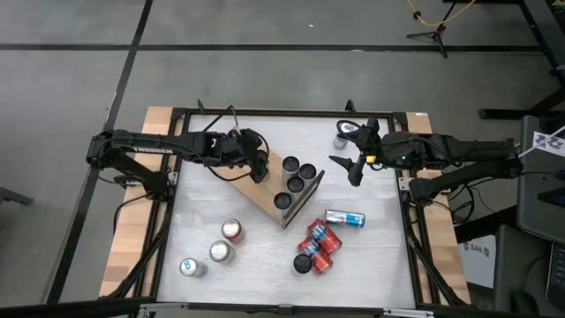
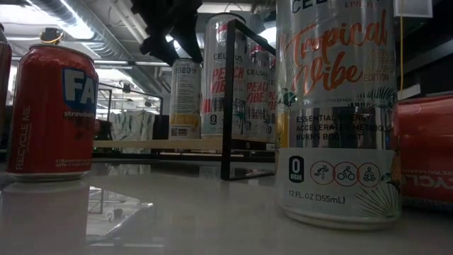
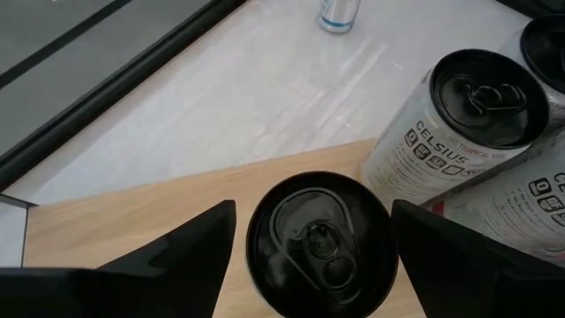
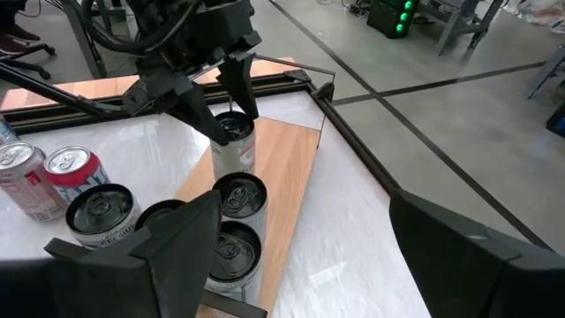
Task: Place canned beverage on shelf
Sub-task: Put the top white-yellow soda can on the shelf aligned with the other white-yellow soda can
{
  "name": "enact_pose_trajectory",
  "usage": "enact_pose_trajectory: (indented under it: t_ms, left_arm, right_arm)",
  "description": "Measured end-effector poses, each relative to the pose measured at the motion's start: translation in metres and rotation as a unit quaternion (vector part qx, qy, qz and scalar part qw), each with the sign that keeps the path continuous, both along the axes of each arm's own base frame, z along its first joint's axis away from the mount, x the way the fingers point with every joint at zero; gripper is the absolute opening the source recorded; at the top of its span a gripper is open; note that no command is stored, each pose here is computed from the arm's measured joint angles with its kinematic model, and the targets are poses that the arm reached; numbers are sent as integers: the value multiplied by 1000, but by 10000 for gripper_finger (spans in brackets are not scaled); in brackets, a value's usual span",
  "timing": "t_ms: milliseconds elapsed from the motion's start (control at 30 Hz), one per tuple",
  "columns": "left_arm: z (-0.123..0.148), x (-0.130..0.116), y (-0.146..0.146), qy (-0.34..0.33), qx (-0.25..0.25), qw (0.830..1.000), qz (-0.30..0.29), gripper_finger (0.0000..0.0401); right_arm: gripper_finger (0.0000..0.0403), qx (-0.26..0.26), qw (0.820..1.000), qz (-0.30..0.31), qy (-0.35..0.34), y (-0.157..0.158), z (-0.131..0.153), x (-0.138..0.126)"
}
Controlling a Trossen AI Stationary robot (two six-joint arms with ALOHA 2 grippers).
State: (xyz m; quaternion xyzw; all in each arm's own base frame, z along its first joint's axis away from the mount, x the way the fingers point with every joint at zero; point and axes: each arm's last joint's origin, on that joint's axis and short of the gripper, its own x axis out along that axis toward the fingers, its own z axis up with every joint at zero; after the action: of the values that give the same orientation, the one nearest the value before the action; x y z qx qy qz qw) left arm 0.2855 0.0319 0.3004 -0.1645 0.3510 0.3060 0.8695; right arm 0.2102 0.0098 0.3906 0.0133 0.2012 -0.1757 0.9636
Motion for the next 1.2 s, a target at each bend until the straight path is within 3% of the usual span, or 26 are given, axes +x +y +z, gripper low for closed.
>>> enact_pose_trajectory:
  t_ms: [200,500,1200]
  left_arm:
    - [0,0,-1,1,-7,1000,-10,281]
    - [0,1,-1,-3,-13,1000,-16,224]
    - [3,0,-1,0,-11,999,-47,194]
  right_arm:
    - [324,0,1000,0,0,0,0,0]
    - [324,0,1000,0,0,0,0,0]
    - [324,0,1000,0,0,0,0,0]
